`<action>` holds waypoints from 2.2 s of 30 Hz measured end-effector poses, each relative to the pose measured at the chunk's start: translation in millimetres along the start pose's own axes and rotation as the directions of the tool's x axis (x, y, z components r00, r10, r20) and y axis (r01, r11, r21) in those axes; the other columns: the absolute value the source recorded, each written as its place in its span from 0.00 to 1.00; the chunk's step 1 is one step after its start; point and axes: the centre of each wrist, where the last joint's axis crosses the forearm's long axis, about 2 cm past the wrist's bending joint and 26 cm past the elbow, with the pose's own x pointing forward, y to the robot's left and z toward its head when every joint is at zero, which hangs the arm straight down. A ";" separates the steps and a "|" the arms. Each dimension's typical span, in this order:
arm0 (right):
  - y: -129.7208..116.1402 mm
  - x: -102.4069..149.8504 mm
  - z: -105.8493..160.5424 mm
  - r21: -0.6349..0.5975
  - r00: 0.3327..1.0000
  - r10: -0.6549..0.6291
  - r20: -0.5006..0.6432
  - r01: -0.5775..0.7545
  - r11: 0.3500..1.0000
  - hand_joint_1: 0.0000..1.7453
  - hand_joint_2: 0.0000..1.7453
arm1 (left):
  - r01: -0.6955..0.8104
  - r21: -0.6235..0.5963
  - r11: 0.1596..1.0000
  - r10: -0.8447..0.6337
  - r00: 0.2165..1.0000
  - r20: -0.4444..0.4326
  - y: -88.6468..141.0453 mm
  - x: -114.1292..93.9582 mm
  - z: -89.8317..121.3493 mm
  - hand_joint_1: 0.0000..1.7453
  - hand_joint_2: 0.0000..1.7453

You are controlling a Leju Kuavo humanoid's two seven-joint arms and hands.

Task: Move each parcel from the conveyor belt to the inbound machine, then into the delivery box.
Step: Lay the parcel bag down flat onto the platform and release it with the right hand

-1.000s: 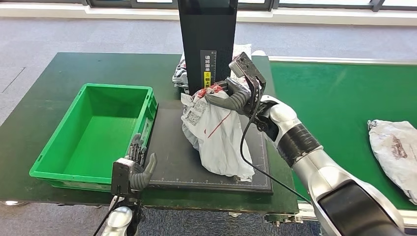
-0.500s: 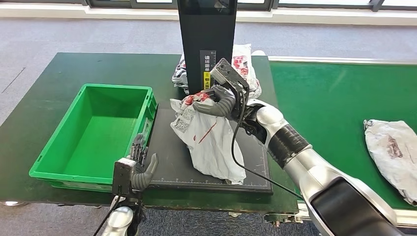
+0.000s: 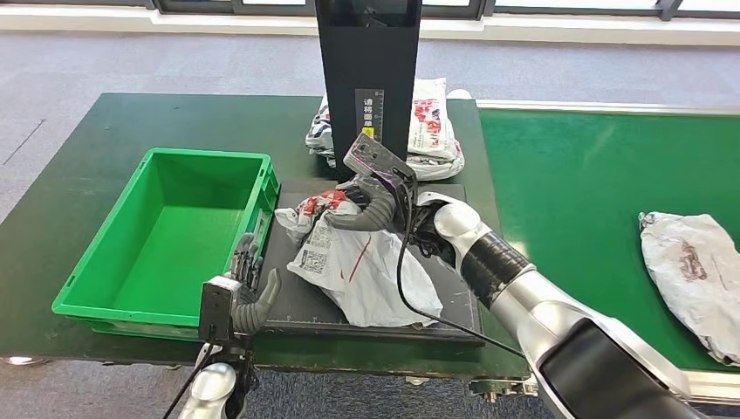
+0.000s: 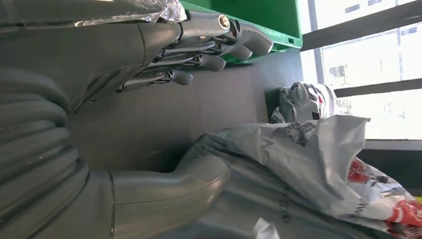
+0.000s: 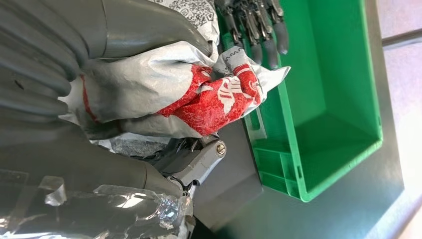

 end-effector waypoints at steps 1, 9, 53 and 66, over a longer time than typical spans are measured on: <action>0.6 -0.8 0.0 0.002 1.000 0.002 -0.003 -0.002 1.000 0.00 1.00 | 0.000 0.000 1.000 0.000 1.000 0.000 0.0 0.0 -0.1 0.00 1.00; 1.8 -3.5 0.5 0.017 1.000 0.011 -0.015 -0.011 1.000 0.00 1.00 | -0.001 -0.002 1.000 0.001 1.000 0.000 0.1 0.5 -1.1 0.00 1.00; 6.0 3.2 106.9 -0.688 0.365 0.896 -0.253 -0.719 0.099 0.00 0.00 | 0.032 -0.050 0.998 -0.031 0.999 0.022 -8.8 11.7 -3.6 0.00 1.00; 7.1 6.9 114.1 -0.712 0.377 0.892 -0.249 -0.695 0.095 0.00 0.00 | 0.029 -0.051 0.998 -0.028 0.999 0.019 -10.5 11.3 -4.7 0.00 1.00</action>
